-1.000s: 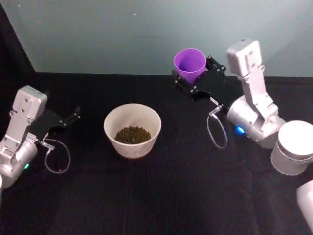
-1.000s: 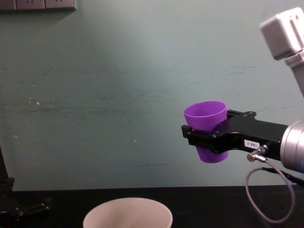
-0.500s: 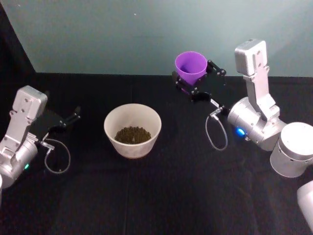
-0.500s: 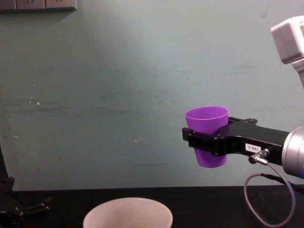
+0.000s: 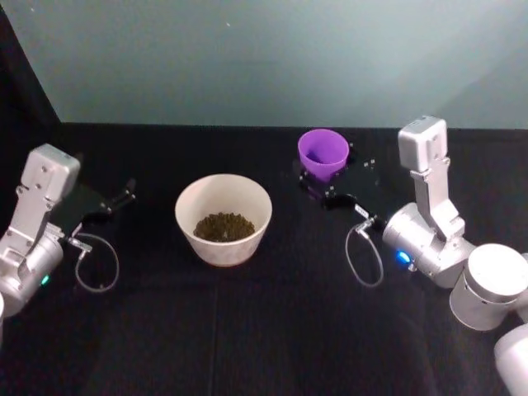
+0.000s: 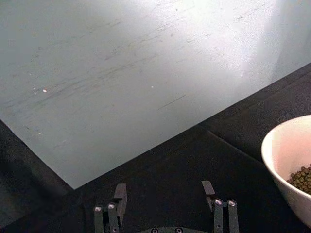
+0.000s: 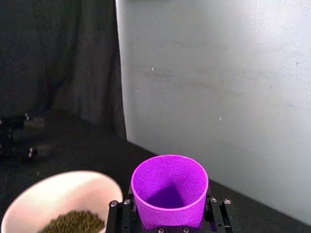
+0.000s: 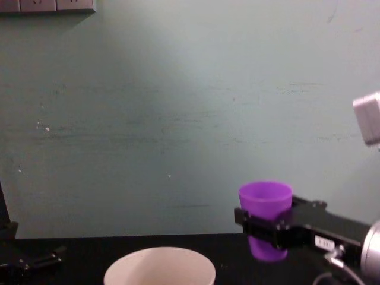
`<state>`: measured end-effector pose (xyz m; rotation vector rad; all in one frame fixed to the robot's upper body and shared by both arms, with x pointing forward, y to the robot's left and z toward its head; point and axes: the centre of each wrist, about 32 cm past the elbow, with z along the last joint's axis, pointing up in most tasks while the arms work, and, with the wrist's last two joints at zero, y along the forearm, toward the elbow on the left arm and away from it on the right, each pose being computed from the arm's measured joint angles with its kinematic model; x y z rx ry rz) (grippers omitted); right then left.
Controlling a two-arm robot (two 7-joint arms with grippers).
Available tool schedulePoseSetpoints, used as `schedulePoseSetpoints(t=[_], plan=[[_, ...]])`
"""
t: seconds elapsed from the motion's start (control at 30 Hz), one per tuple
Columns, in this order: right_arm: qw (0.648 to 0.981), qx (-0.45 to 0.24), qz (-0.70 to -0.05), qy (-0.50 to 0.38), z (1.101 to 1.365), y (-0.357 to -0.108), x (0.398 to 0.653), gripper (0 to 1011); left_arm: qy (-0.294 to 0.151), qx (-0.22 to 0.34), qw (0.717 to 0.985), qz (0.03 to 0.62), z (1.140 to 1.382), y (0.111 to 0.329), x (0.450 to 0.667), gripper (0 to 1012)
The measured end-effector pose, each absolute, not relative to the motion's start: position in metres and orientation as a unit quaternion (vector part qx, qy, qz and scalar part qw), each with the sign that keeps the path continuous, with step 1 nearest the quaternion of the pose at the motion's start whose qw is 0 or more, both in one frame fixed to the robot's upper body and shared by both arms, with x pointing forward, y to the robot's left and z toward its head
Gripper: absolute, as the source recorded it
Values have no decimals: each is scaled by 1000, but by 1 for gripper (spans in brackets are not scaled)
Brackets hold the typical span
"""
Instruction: Pick up the cup and pour the mung beans from the cup into the bowl.
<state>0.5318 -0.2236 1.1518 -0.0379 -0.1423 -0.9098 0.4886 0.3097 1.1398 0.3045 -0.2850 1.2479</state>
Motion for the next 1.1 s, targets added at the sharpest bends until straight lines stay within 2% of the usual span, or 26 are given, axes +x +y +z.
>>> schedulePoseSetpoints(t=[0.33, 1.1], plan=[[902, -33, -428, -42, 1121, -228, 536, 735, -132, 141, 791, 580, 1140, 310, 489, 1000], [903, -28, -429, -11, 1103, -228, 536, 735, -132, 141, 791, 580, 1140, 310, 489, 1000]])
